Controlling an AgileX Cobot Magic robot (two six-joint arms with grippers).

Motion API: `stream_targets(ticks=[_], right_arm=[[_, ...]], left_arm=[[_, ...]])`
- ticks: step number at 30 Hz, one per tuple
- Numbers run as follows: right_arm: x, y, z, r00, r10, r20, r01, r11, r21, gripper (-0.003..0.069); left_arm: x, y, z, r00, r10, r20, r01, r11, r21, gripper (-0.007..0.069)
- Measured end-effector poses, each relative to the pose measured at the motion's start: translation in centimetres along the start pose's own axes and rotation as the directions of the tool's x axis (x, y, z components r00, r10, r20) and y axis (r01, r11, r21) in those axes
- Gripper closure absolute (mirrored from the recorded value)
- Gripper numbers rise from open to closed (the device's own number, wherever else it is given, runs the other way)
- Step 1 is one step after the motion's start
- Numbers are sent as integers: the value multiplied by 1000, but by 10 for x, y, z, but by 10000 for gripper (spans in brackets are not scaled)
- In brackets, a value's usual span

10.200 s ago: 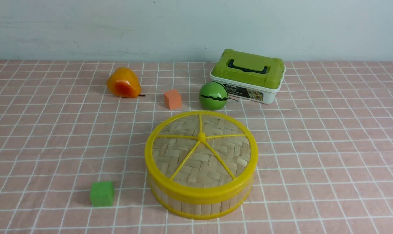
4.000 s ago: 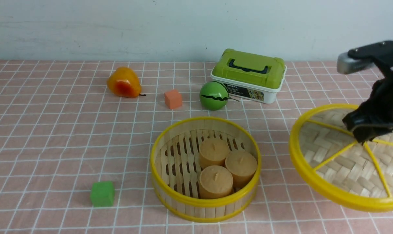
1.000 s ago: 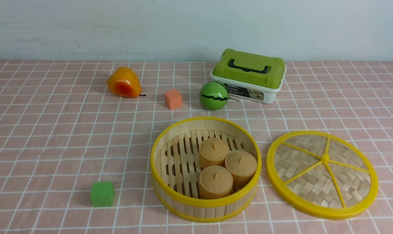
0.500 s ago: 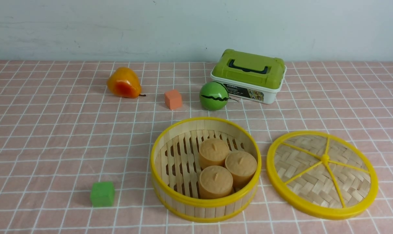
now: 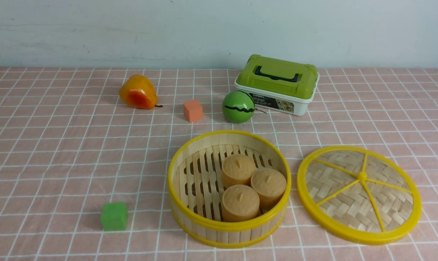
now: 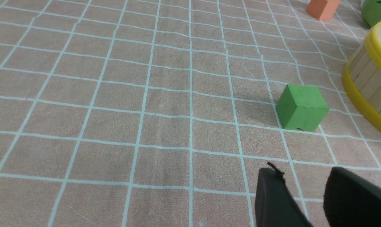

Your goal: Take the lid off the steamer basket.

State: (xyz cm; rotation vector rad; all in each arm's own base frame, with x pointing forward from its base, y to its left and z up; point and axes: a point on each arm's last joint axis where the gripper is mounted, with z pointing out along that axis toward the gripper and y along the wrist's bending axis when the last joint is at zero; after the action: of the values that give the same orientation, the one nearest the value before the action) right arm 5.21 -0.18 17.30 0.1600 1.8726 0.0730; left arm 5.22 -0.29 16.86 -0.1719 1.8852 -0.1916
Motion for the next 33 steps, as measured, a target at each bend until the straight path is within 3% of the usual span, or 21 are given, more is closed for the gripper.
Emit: stream_targets(ticks=[33], right_arm=[[0, 0, 0, 1000, 2, 0, -2, 1000, 0, 644]], left_arm=[[0, 0, 0, 1000, 0, 0, 0, 1000, 0, 386]])
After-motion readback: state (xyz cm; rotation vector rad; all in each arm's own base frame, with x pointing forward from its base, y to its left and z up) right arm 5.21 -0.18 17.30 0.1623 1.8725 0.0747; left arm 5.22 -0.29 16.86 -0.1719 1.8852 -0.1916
